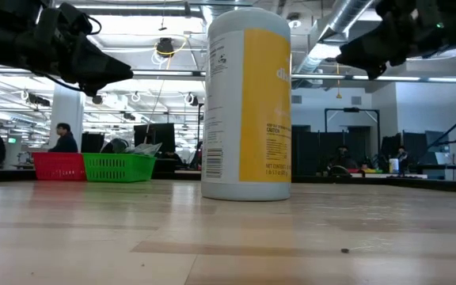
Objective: Pick & Place Travel size toiletries
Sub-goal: Return to Home Position
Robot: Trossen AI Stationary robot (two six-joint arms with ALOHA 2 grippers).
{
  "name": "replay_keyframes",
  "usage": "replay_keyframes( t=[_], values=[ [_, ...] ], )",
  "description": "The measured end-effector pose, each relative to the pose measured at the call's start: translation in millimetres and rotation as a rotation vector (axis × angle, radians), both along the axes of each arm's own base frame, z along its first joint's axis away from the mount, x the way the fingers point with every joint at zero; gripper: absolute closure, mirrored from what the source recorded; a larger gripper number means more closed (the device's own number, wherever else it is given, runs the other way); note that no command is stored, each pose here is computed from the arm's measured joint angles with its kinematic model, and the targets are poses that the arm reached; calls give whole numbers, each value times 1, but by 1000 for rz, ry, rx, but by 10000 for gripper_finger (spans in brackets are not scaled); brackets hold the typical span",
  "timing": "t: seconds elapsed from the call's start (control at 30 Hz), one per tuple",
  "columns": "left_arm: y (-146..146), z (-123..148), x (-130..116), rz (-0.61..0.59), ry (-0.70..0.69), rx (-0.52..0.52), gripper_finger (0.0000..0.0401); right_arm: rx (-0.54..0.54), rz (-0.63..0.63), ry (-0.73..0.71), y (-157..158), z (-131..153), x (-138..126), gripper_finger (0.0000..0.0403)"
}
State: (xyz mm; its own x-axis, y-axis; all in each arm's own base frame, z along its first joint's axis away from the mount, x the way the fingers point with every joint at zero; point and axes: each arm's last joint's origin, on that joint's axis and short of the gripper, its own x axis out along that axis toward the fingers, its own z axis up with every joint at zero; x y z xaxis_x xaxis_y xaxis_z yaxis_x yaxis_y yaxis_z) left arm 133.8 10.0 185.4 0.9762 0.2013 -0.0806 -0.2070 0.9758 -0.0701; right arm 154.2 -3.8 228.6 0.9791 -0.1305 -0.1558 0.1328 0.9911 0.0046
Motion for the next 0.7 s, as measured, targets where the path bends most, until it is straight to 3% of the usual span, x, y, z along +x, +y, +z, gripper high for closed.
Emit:
replay_keyframes(
  t=[0.37, 0.7],
  values=[
    [-2, 1, -3, -14, -7, 12, 325, 14, 11, -70, 2, -22, -28, 281],
    [-2, -14, -19, -6, -101, -18, 325, 29, 24, -98, 3, -33, -48, 281]
  ],
)
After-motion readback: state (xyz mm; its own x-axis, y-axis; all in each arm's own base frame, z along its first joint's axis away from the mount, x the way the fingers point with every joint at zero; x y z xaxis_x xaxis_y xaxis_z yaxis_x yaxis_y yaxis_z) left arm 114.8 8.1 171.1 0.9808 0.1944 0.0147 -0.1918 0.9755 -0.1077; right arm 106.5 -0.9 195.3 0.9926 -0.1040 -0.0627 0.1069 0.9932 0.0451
